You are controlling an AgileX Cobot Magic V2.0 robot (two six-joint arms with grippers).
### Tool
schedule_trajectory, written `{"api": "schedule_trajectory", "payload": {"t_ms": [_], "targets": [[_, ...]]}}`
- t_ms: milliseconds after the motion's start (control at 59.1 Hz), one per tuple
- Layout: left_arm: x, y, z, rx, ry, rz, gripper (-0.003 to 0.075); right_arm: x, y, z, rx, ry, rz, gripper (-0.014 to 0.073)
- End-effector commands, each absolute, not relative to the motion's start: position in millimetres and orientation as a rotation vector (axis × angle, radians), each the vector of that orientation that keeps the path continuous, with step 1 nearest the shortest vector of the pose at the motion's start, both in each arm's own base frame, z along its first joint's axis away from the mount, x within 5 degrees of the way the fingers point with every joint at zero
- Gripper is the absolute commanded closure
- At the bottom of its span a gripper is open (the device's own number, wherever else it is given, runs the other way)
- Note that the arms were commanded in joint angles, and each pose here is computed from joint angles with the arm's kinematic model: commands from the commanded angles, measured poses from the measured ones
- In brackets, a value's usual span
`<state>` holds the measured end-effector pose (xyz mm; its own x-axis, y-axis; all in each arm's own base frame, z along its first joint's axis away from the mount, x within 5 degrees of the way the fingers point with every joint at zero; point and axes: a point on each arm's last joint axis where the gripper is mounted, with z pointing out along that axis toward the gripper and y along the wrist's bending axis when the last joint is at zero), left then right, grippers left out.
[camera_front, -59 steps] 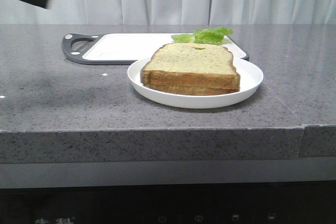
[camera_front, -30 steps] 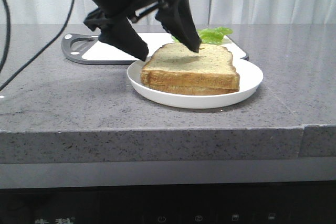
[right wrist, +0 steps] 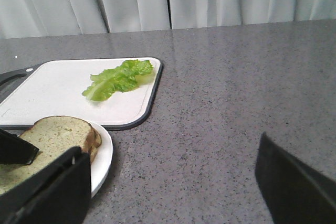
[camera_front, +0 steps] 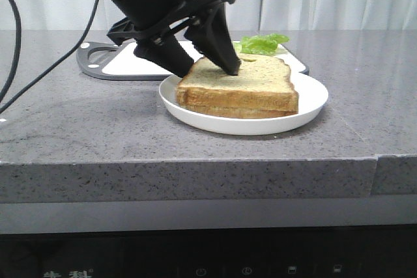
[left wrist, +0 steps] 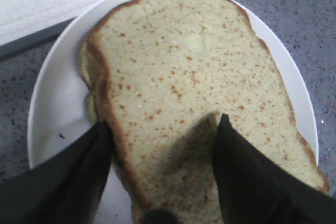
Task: Left arm grabs bread, right arm adds lettuce
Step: 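Lower the left gripper onto the top bread slice and grasp it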
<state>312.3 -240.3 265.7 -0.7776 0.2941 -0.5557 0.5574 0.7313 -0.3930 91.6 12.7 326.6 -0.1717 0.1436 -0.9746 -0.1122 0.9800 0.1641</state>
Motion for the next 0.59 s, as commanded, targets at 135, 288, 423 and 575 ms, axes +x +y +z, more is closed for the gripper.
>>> {"api": "schedule_trajectory", "payload": {"t_ms": [135, 288, 423, 575], "targets": [[310.7, -240.2, 292.6, 0.607, 2.388, -0.794, 0.0459, 92.8, 10.9, 343.6, 0.027, 1.637, 0.207, -0.0048], [310.9, -239.9, 292.4, 0.610, 2.388, -0.788, 0.0549, 92.8, 10.9, 343.6, 0.027, 1.637, 0.207, -0.0048], [311.2, -239.1, 291.8, 0.624, 2.387, -0.768, 0.0727, 92.8, 10.9, 343.6, 0.027, 1.637, 0.207, -0.0048], [311.3, -238.9, 291.6, 0.629, 2.386, -0.762, 0.0741, 92.8, 10.9, 343.6, 0.027, 1.637, 0.207, -0.0048]]}}
